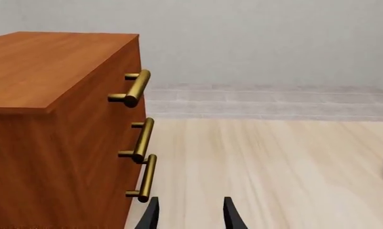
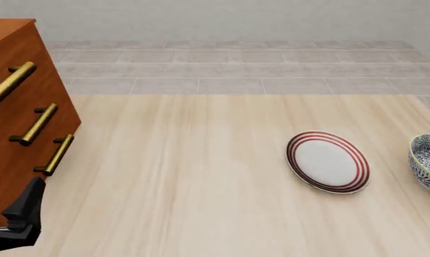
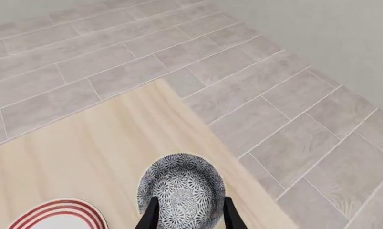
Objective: Put the bowl on top of the cabinet.
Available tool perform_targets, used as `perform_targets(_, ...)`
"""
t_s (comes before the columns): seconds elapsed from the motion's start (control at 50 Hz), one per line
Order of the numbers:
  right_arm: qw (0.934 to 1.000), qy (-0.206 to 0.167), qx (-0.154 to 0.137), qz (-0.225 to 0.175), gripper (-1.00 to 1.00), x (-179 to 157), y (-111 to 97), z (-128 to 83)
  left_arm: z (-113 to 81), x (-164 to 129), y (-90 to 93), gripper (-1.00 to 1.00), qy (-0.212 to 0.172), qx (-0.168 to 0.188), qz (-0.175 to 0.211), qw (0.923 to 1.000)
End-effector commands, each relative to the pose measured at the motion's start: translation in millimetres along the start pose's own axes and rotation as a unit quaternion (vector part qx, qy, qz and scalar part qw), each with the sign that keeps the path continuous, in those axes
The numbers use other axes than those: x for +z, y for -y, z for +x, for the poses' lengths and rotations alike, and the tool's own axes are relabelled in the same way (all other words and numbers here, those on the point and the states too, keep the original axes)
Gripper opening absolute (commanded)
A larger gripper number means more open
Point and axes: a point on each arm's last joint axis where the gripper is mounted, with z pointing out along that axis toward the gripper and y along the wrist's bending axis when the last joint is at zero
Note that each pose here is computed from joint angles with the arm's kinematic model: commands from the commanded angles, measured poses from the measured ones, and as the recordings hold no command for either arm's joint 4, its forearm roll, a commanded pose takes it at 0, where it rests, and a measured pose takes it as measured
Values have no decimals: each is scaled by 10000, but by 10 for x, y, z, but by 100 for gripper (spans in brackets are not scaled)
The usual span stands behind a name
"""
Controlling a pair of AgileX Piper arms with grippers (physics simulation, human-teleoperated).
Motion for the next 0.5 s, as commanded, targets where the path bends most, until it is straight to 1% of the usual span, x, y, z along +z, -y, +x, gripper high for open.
perform_targets(0.02,9997,-142,190,69,100,184,36,73,1,17,-1,100,-32,28,-11,10000)
perform_targets(0.04,9995,-178,246,55,100,207,28,79,1,20,-1,100,-35,29,-8,10000)
perform_targets(0.08,9996,-168,211,108,100,239,58,76,1,29,0,100,-46,37,-1,10000)
perform_targets(0.14,9993,-205,259,147,100,298,82,74,1,30,-3,100,-46,35,-19,10000)
perform_targets(0.3,9993,-220,190,233,100,362,134,79,0,37,-4,100,-52,40,-29,10000)
perform_targets(0.32,9993,-263,100,230,100,395,136,99,0,38,-4,100,-53,39,-31,10000)
perform_targets(0.5,9989,-302,93,355,100,479,216,111,0,38,-4,100,-53,42,-31,10000)
